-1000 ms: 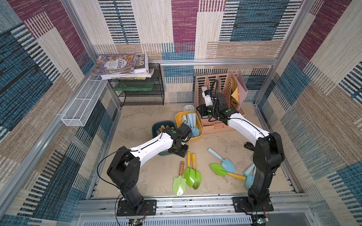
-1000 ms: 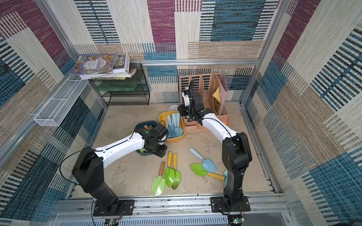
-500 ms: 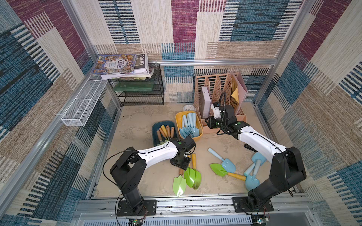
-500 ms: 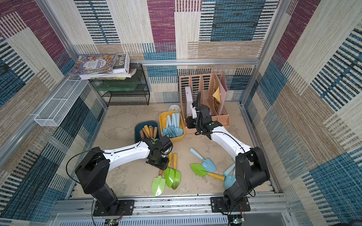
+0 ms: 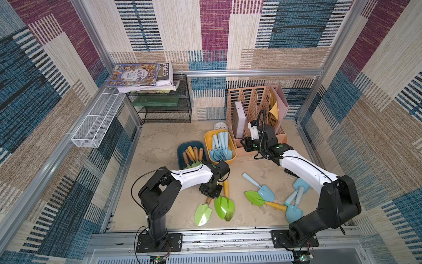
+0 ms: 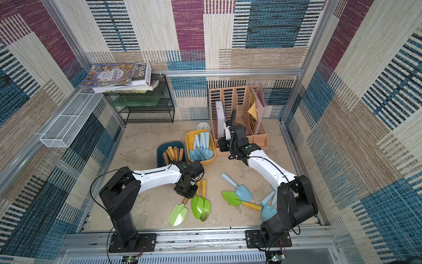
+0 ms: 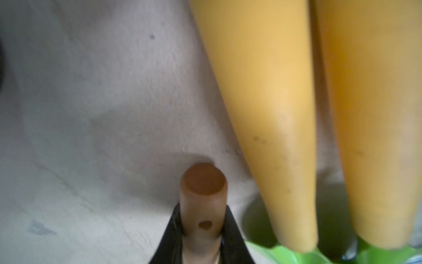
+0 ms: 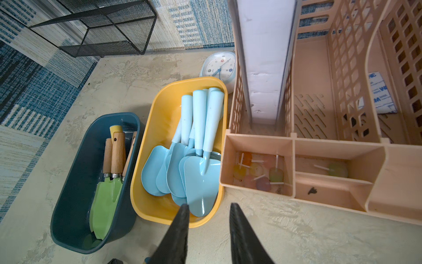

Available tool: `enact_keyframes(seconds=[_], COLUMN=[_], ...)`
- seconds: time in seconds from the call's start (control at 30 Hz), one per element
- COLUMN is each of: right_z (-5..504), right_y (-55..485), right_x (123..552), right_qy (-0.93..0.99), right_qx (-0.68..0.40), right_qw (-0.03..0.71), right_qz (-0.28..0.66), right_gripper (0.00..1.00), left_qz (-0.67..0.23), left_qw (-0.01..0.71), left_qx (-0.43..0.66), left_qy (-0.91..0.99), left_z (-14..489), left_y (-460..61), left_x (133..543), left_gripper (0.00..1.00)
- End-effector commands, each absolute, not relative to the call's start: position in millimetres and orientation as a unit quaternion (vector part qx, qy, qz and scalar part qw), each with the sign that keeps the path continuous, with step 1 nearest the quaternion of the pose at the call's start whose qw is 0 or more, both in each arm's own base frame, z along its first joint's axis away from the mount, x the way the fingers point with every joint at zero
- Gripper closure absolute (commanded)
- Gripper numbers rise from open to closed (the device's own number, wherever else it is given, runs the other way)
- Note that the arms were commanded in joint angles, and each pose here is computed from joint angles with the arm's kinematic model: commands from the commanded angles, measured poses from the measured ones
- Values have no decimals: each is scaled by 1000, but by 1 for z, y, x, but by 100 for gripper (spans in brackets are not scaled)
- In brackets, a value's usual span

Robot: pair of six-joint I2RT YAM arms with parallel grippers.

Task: Sort the small shovels by color and place them into the storage box
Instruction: Pick up the shovel from the center of the board, then place the shovel in the storage box.

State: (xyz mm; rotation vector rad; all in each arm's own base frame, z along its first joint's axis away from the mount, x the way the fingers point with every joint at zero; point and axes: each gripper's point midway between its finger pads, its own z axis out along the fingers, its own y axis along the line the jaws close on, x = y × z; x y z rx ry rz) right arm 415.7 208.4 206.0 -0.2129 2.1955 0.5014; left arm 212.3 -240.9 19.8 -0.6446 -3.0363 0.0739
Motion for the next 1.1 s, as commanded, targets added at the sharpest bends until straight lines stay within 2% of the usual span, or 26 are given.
enact_keyframes(seconds=[0.0,0.2,0.33,0.4,0.47,0.63,0.77,1.07], right_z=[215,231,251,262,272,289,284,276], right_y=[209,211,216,225,241,304,350,398], right_x=[420,421,419,415,407,377,353,342], right_qy=[870,858,837,819,799,752,734,714], right_qx=[-87,-94,-99,-108,-127,-224,-293,-343], right_qw=[440,450,463,466,460,420,385,358], right_qz=[202,231,275,317,365,456,477,494], right_gripper=[67,67,66,62,54,42,42,43], left_qz=[26,91,155,208,262,371,439,468], left_qw=[-4,-87,-139,-151,-159,-177,-192,-216], left_qx=[-213,-214,-179,-148,-129,-91,-52,-30], left_qy=[-977,-969,-962,-955,-943,-907,-876,-857], left_z=[32,116,175,198,216,250,276,299], left_y=[-247,-266,-257,-251,-248,-247,-240,-225], left_x=[228,267,298,315,327,351,369,382], left_gripper=[100,100,100,100,100,100,100,100])
